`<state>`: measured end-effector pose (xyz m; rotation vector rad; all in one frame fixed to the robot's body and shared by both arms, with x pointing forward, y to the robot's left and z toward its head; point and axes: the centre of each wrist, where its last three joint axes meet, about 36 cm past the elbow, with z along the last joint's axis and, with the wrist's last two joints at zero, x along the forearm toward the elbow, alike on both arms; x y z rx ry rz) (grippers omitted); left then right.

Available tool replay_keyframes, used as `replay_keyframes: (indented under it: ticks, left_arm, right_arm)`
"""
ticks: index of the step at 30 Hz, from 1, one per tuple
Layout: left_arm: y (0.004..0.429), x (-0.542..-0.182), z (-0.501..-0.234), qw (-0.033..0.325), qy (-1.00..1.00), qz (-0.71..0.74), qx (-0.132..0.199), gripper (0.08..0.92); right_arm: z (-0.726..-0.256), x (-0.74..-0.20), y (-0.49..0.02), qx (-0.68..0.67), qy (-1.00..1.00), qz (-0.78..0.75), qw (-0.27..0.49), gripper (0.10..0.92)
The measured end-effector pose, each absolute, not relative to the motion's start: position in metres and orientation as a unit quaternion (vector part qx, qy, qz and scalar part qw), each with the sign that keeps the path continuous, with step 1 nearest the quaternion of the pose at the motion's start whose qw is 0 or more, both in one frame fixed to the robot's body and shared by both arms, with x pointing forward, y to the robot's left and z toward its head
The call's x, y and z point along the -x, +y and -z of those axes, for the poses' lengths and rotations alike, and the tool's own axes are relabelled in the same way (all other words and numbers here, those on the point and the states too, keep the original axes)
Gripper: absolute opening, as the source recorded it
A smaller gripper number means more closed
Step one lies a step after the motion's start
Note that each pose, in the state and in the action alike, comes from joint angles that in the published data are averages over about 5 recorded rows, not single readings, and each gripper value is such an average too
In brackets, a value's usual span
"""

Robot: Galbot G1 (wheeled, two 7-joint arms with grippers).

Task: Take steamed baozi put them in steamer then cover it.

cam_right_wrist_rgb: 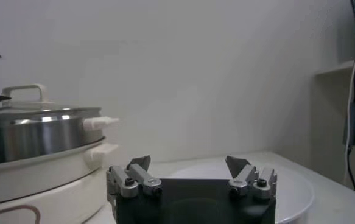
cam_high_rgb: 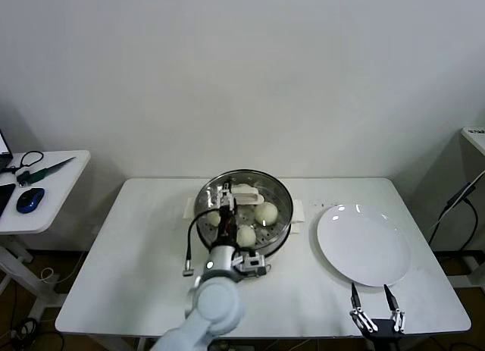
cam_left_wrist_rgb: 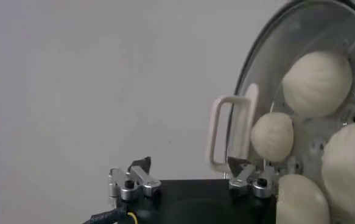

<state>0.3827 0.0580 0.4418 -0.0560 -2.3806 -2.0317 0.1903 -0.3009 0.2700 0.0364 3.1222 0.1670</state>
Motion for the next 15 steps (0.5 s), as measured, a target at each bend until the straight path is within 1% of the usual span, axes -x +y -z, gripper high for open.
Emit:
replay_keyframes:
  ticks: [2, 9, 12, 15]
  left_arm:
    - [0.066, -0.376, -0.447, -0.001, -0.772, 0.635, 0.025, 0.812]
    - [0.106, -0.360, -0.464, -0.024, -0.845, 0.533, 0.048, 0.822]
    - [0.136, -0.359, -0.466, -0.020, -0.884, 0.464, 0.050, 0.823]
    - [0.175, -0.358, -0.461, -0.009, -0.917, 0.395, 0.045, 0.823]
  right_arm:
    - [-0.270, -0.191, -0.300, -0.014, 0.998, -0.053, 0.007, 0.823]
    - [-0.275, -0.195, -0.301, -0.015, 0.999, -0.044, 0.012, 0.823]
    - [-0.276, -0.196, -0.303, -0.014, 0.999, -0.039, 0.013, 0.823]
    - [-0.276, -0.198, -0.305, -0.013, 0.999, -0.032, 0.014, 0.823]
